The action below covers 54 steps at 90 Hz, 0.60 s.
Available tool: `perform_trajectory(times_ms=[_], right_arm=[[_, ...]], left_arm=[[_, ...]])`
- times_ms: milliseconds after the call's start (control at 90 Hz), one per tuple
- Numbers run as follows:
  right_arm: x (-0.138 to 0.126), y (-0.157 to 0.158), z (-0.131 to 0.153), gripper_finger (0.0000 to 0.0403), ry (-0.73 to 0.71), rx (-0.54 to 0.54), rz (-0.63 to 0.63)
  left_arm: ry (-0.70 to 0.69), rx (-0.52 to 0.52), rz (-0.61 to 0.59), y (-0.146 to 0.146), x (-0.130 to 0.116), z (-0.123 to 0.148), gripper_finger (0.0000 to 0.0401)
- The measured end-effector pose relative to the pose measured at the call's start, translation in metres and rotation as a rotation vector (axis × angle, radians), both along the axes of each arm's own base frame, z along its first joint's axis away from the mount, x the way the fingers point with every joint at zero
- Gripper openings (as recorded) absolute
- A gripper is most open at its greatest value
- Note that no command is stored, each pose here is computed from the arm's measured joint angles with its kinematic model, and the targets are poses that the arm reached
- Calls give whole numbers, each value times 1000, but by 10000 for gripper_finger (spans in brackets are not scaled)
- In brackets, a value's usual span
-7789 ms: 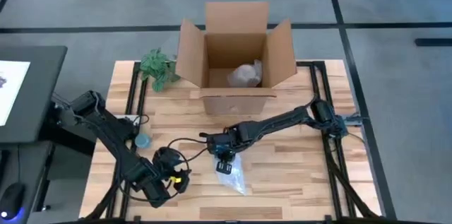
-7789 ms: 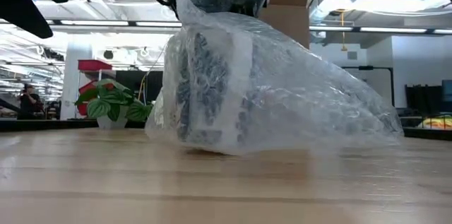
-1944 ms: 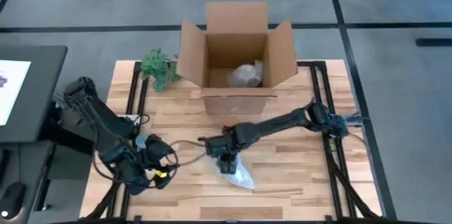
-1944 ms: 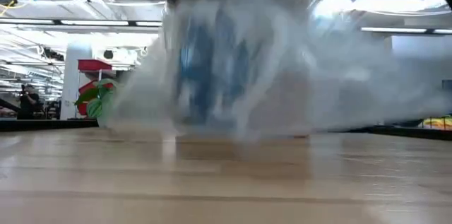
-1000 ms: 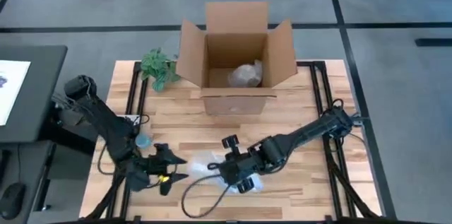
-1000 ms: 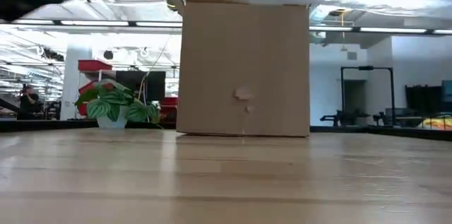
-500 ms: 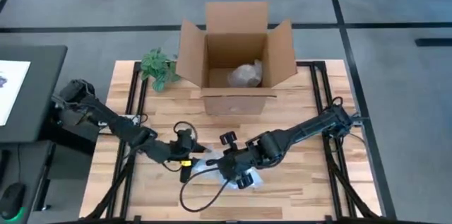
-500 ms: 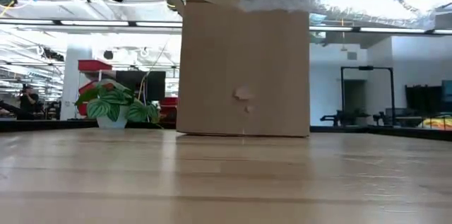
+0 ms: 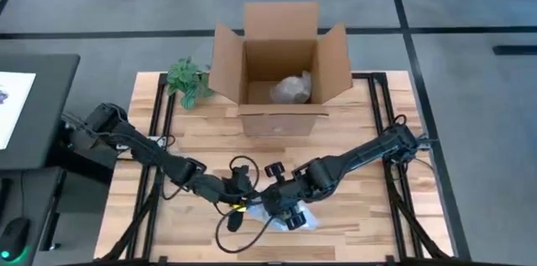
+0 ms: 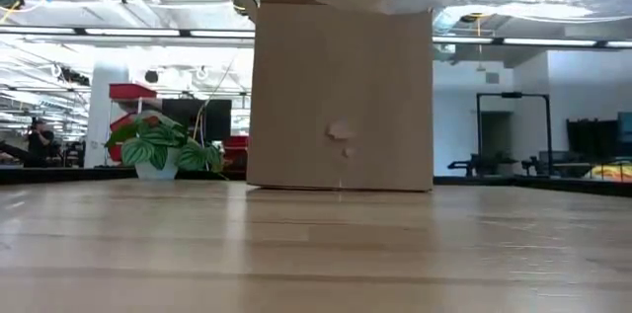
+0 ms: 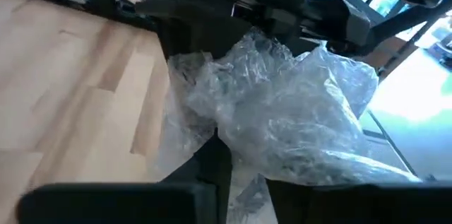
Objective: Wrap mug
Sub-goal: Wrap the blue mug with bubble wrap
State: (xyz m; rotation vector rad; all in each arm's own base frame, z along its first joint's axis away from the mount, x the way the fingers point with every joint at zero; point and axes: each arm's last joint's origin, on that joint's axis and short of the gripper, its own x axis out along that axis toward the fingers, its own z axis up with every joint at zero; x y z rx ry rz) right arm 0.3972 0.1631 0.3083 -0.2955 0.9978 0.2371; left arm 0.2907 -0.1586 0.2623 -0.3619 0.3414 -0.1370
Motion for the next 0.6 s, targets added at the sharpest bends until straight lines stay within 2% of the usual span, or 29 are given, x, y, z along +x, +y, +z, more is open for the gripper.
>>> perform_trajectory(times_ms=[133,289,411,600], right_arm=[[0,-1,-2,35,10,50,-127],[-4,2,-5,35,45,76,-200],[-8,1,-8,34,93,96,-252],[-1,-16,-18,34,108,93,-329]], left_arm=[[89,3,37,10,-19,19,37],[231,52,89,28,-53,38,31],[321,14,127,39,-79,45,31],[326,-3,181,27,-97,44,31]])
